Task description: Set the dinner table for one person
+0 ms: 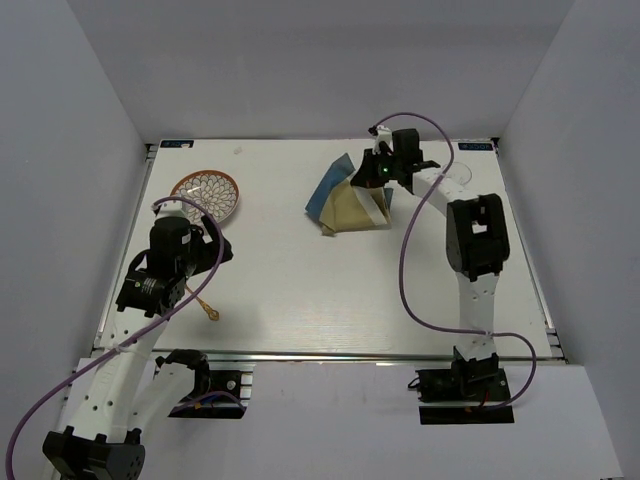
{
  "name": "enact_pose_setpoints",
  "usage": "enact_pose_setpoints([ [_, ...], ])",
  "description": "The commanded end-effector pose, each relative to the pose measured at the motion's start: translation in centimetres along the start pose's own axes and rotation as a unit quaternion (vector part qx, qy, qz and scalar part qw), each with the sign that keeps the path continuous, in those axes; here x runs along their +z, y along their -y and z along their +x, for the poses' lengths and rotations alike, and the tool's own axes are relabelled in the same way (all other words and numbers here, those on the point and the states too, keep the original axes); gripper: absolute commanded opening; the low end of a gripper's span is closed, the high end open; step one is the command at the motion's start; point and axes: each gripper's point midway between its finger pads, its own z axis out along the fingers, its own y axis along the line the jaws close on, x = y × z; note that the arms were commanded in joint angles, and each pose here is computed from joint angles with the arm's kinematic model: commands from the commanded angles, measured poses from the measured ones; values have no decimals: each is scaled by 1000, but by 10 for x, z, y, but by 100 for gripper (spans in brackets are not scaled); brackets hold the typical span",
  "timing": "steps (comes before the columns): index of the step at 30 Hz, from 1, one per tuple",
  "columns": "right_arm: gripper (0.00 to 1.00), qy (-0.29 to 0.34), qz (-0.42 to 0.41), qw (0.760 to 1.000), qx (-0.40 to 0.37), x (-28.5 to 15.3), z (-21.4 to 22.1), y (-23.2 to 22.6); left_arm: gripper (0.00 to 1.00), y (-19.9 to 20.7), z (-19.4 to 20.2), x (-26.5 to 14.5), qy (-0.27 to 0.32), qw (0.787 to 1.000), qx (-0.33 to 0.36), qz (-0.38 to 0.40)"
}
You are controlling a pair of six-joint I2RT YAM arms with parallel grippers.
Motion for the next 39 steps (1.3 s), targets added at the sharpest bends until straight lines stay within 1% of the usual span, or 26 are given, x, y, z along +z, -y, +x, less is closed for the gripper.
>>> enact_pose_setpoints([
  [1,0,115,-73,988,-76,-58,-68,-69,98,6,-8,-3,14,1000,2,16],
  [2,0,110,-80,988,-73,-59,-47,-72,98,6,-9,-5,18,1000,1,18],
  [3,0,130,-89,984,-86,-78,-54,-90,98,6,-10,-6,20,1000,1,19],
  [5,0,136,-94,983,-83,-89,-38,-103,98,6,-10,-7,22,1000,1,20],
  [6,0,159,-101,977,-99,-97,-40,-111,98,6,-11,-8,26,999,0,22],
  [7,3,149,-105,978,-97,-106,-11,-120,98,6,-11,-8,25,999,0,21],
  [9,17,167,-108,974,-106,-117,2,-129,98,7,-12,-10,29,999,-1,24],
  [10,26,157,-113,976,-98,-126,35,-135,98,6,-13,-10,30,999,-1,24],
  [11,39,156,-125,975,-96,-131,50,-144,98,7,-13,-10,30,999,-1,26],
  [12,42,190,-141,964,-120,-151,47,-163,98,7,-13,-11,31,999,-2,26],
  [13,47,165,-147,970,-103,-152,90,-163,98,7,-13,-11,31,999,-1,27],
  [14,56,165,-160,968,-99,-159,105,-172,98,7,-13,-11,32,999,0,27],
  [15,60,195,-173,959,-114,-179,104,-186,98,8,-13,-11,32,999,0,28],
  [16,65,175,-174,964,-97,-183,138,-183,98,8,-14,-11,33,999,-1,28],
  [18,72,191,-193,958,-91,-206,151,-202,98,8,-13,-11,32,999,0,28],
  [20,76,186,-182,963,-67,-213,179,-200,98,7,-13,-12,33,999,-2,27],
  [22,78,206,-158,964,-51,-228,180,-198,98,7,-14,-12,34,999,-3,28],
  [24,89,240,-143,959,-51,-246,169,-200,98,9,-13,-11,32,999,-3,32],
  [25,89,218,-117,969,-22,-244,179,-191,98,9,-12,-10,28,999,-2,30],
  [26,89,248,-108,963,-18,-259,164,-194,98,9,-10,-10,25,999,-2,31],
  [27,89,264,-60,962,27,-263,156,-178,98,9,-11,-9,24,999,-2,30],
  [28,89,241,-17,968,70,-261,167,-163,98,10,-12,-10,25,999,-6,31],
  [30,89,254,43,958,126,-271,159,-145,98,11,-11,-13,21,999,-5,33],
  [32,89,219,105,954,174,-268,171,-126,98,14,-6,-18,-1,999,-32,36],
  [36,89,163,207,926,269,-264,196,-95,98,42,26,-23,-81,988,-67,112],
  [39,89,153,209,902,344,-256,214,-93,98,45,54,-15,-130,979,-98,120],
])
